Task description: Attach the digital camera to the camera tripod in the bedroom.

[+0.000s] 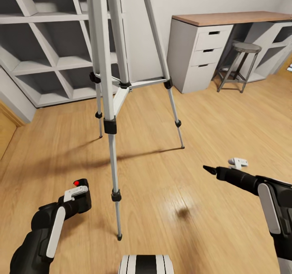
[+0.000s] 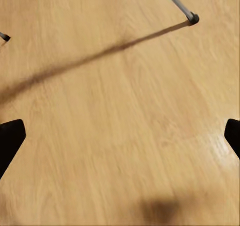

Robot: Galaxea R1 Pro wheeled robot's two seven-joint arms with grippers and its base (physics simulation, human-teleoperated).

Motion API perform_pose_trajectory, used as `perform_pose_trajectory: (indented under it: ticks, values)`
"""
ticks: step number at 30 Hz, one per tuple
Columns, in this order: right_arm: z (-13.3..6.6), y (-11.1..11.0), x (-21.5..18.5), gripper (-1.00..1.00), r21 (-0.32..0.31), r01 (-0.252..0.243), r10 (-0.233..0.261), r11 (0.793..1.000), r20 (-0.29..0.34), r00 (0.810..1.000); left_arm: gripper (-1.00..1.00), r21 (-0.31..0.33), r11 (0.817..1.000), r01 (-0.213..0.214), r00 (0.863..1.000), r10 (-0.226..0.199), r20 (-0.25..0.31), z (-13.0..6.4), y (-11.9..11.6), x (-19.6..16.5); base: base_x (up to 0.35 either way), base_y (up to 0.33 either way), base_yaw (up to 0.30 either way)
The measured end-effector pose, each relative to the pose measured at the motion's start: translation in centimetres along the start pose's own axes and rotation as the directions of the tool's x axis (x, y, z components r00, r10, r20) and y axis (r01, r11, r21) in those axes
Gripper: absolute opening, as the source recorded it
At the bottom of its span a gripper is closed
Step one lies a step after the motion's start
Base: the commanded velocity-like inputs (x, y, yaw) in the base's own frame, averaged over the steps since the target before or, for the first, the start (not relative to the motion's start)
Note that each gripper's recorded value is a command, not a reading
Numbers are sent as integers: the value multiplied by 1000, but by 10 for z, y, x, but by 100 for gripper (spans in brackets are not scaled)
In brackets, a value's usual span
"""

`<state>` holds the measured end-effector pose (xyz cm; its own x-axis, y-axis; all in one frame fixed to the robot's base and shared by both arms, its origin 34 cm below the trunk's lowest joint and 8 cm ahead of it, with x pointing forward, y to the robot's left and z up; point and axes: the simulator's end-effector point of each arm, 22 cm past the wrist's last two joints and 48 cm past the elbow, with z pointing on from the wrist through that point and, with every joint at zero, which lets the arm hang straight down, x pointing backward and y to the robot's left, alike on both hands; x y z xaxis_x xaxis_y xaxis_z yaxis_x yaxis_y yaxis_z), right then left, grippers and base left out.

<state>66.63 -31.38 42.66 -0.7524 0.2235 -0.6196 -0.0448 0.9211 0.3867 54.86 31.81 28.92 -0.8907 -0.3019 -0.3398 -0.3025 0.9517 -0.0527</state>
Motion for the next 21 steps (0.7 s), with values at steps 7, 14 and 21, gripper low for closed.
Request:
perform_pose_trajectory:
  ticks: [7, 14, 21]
  values:
    - [-12, 1, -13, 100, 10, 40, -41, 999, 50, 998, -100, 14, 1000, -4, 1000, 4, -2, -8, -2, 14, 0, 0, 0]
    - [-25, -5, -25, 100, 55, 67, -71, 996, 75, 995, -100, 4, 1000, 3, 1000, -3, 12, -15, 6, 37, 0, 0, 0]
    - [-39, 0, -52, 100, 68, 114, -124, 991, 172, 977, -100, 5, 1000, 10, 998, -10, 55, -26, 7, 33, 0, 0, 0]
